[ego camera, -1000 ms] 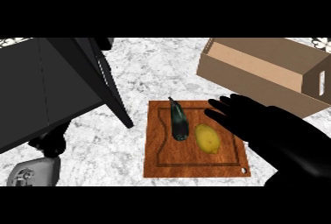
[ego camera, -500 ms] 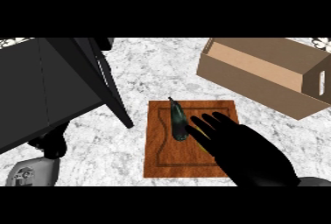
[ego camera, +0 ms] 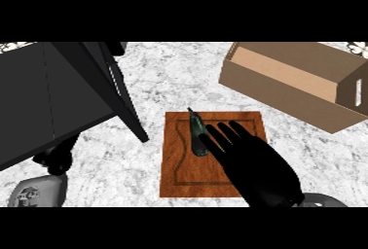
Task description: Pick the lemon from the cutting board and place it in the cardboard box
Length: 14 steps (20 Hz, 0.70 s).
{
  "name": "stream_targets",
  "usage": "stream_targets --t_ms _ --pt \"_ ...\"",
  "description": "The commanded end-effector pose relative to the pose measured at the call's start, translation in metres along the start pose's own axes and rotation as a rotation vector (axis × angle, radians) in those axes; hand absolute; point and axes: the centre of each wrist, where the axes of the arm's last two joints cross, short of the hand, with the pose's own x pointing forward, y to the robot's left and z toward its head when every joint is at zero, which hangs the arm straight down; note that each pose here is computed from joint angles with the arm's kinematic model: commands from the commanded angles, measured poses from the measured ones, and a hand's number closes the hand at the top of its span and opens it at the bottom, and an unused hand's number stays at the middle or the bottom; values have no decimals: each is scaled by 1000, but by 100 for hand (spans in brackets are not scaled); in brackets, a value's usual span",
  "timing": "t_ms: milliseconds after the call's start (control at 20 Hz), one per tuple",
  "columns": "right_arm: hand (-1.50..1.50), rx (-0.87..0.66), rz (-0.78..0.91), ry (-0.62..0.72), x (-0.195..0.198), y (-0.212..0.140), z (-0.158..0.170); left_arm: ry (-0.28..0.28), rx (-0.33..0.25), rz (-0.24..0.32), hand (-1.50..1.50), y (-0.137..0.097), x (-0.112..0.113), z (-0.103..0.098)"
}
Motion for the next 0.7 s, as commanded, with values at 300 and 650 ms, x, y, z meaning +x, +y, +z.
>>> stream_targets --t_ms 300,650 --pt "-150 16 86 67 -18 24 -31 0 7 -12 0 8 5 -10" --pt "-150 40 44 41 -16 32 -42 -3 -15 -20 0 1 -6 -13"
